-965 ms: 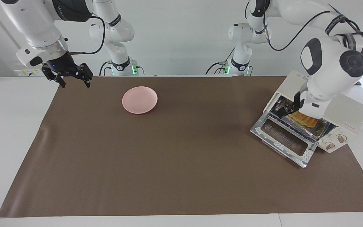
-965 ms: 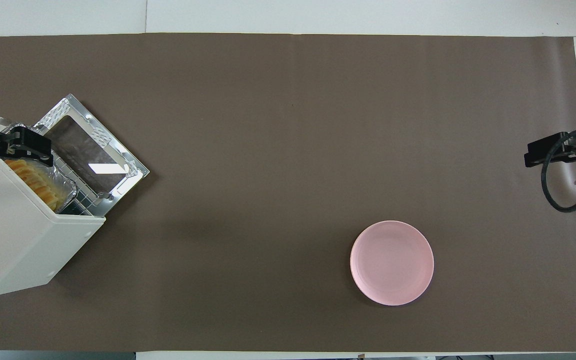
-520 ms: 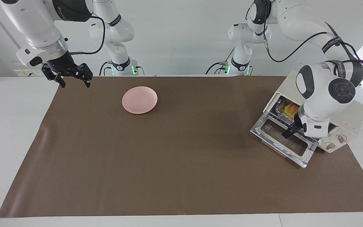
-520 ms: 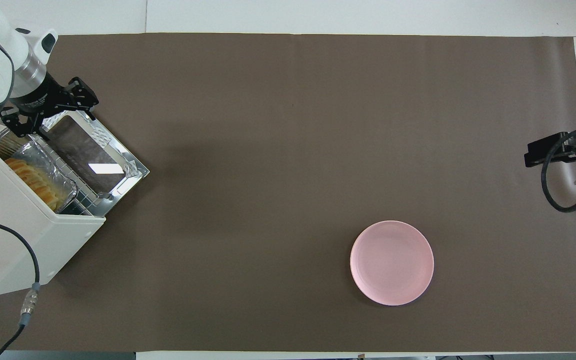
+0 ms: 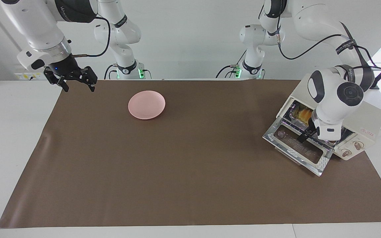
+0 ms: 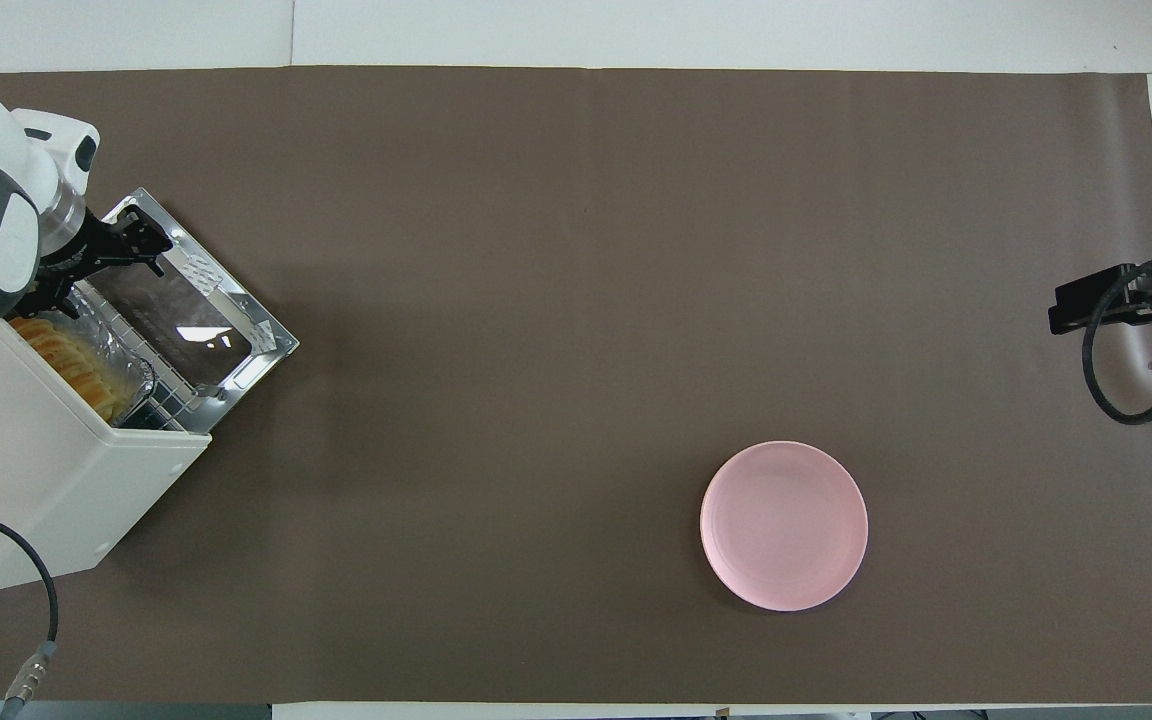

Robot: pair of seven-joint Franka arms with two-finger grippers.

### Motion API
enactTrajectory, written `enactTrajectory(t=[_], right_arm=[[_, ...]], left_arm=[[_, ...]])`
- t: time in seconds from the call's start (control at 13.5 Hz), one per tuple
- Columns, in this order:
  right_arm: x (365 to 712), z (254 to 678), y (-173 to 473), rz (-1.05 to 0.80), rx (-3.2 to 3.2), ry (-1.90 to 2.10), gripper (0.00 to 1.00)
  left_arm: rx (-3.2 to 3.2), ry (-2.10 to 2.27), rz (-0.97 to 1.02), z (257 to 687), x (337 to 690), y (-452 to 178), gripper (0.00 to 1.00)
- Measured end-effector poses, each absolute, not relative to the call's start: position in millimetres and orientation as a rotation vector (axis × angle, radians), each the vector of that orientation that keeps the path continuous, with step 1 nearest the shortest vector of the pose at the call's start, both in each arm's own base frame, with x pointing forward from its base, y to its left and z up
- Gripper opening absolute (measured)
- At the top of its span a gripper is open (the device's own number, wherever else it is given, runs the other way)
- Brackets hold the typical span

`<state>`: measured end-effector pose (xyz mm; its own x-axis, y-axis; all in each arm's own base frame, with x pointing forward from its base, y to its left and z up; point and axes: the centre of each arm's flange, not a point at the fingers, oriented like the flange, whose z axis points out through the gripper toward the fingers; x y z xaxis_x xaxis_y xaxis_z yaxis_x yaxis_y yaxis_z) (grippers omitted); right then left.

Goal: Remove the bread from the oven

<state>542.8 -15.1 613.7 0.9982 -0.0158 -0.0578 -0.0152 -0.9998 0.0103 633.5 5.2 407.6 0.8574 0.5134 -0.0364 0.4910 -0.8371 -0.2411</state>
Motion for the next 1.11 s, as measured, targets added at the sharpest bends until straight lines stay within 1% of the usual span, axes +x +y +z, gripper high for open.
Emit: enactTrajectory(t=[0.37,0.59,0.74,0.82,0.89,0.97,1.04,1.11], right_arm=[[542.8,613.7,-15.1,-0.091,3.130,-0.024,1.00],[542.8,613.7,-15.1,-0.091,3.130,-0.024,1.00],[542.8,613.8,-15.1,-0.091,3.130,-0.024,1.00],[542.8,613.7,-15.1,-0.091,3.130,-0.024,1.00],[542.8,613.7,-15.1,-0.091,3.130,-0.024,1.00],[542.8,613.7,-15.1,-0.091,3.130,-0.024,1.00],[542.8,613.8,-15.1,-0.091,3.130,-0.024,1.00],[542.8,613.8,-15.1,-0.091,3.130,-0.024,1.00]], left_arm=[[-2.817,-0.775,0.136,396.5,624.2,10.7,1.00],[-2.822,-0.777,0.130,389.2,618.6,12.4,0.93],[-2.828,-0.781,0.112,385.4,617.2,14.9,0.93],[-2.829,-0.783,0.110,383.5,616.4,15.5,0.91],[-2.829,-0.782,0.110,382.3,615.5,15.7,0.85],[-2.830,-0.782,0.110,381.7,614.6,15.4,0.85],[-2.832,-0.780,0.109,381.0,613.2,14.8,0.81],[-2.835,-0.778,0.105,380.6,612.2,14.3,0.81]])
